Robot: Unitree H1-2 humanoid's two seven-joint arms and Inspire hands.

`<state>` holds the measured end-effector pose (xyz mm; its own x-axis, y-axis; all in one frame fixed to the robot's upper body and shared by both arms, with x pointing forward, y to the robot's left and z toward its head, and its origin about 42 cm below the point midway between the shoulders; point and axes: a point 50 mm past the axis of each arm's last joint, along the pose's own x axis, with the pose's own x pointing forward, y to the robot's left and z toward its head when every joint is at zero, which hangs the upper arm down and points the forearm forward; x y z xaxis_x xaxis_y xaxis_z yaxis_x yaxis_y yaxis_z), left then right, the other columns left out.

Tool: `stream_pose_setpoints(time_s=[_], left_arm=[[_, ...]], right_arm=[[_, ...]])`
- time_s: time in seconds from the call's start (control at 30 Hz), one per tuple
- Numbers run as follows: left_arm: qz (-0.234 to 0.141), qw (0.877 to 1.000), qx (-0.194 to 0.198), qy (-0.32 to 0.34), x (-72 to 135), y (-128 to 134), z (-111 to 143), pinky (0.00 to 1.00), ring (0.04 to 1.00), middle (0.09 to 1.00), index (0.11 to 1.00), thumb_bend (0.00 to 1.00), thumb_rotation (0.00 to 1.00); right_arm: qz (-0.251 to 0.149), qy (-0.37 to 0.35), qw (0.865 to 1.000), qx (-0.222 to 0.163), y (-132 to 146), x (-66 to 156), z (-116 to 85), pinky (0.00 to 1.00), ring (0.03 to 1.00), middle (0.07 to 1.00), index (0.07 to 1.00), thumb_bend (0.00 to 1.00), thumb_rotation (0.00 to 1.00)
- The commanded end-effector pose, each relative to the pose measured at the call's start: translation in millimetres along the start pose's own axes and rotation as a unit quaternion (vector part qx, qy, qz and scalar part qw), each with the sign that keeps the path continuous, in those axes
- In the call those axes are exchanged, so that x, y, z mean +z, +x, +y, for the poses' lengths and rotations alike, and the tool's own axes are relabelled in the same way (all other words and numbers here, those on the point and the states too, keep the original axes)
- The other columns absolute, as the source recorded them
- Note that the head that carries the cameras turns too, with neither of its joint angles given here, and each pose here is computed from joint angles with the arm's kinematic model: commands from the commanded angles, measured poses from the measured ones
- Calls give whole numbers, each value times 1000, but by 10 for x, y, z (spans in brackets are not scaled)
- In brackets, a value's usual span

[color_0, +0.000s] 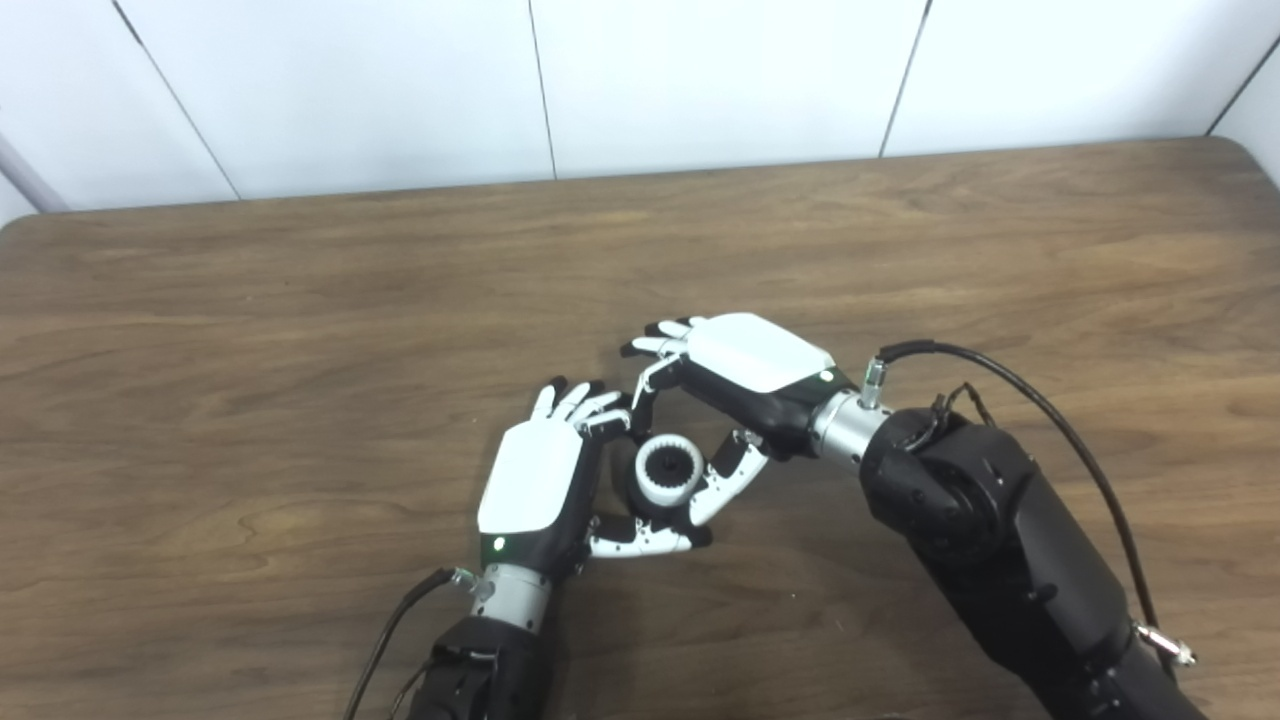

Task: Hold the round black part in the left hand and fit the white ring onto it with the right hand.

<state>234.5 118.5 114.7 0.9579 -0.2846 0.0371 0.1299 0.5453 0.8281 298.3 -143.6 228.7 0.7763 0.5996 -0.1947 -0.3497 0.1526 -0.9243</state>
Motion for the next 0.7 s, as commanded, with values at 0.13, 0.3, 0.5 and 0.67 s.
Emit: stream_pose_setpoints(time_s=[0.13,0.3,0.5,0.67], left_arm=[[10,999,-43,3,-29,-50,-126,997,909,819,485,519,49],[10,999,-42,5,-31,-39,-123,994,908,818,485,519,50],[13,999,-42,2,-33,-31,-125,995,909,820,486,519,50],[15,999,-43,6,-34,-21,-128,995,909,820,486,519,50]], right_arm=[[-5,-10,1000,-27,2,5,-174,1000,991,936,669,1000,284],[-6,-10,1000,-26,8,-3,-185,1000,993,934,652,998,283],[-8,-15,999,-27,-15,-21,-247,1000,983,924,649,992,276],[-11,-16,999,-36,-62,-52,-374,1000,979,915,635,982,270]])
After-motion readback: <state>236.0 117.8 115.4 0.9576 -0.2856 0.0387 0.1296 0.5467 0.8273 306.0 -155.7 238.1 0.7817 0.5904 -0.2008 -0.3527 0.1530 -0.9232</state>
